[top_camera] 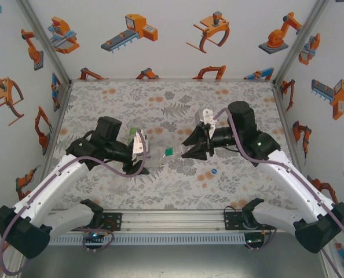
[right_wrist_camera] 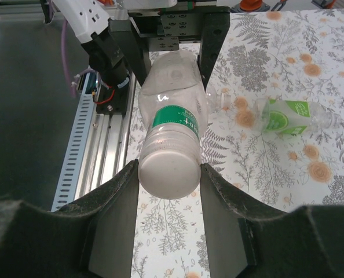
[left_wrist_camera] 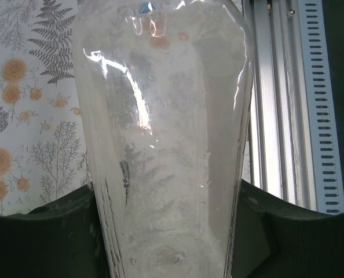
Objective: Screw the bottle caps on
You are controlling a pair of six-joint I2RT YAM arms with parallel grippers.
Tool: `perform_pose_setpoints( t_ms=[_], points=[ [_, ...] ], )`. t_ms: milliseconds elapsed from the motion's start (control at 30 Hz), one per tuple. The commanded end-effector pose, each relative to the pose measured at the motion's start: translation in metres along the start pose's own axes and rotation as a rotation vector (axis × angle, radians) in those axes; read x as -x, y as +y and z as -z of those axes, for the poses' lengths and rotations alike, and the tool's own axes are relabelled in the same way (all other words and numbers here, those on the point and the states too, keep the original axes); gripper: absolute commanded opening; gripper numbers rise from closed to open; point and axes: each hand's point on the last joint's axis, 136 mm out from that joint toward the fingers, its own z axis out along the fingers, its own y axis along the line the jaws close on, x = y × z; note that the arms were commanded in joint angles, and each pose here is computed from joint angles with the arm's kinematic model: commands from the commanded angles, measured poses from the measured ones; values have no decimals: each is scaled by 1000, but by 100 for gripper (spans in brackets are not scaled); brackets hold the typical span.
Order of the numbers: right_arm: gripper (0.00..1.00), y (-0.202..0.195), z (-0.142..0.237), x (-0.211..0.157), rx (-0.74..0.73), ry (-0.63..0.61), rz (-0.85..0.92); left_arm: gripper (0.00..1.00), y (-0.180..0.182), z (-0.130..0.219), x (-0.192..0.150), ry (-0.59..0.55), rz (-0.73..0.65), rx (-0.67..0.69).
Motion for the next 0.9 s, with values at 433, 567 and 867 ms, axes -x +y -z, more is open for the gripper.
perform_pose_setpoints(
  t_ms=[433, 567, 867],
  points=[
    [0, 23, 7, 16, -4, -63, 122, 0, -16, 10, 37, -168, -113, -89],
    [0, 27, 9, 19, 7, -73, 126, 0, -17, 10, 37, -171, -111, -90],
    [0, 23, 3, 11, 19, -43, 82, 0, -17, 11, 38, -173, -102, -93]
  ],
)
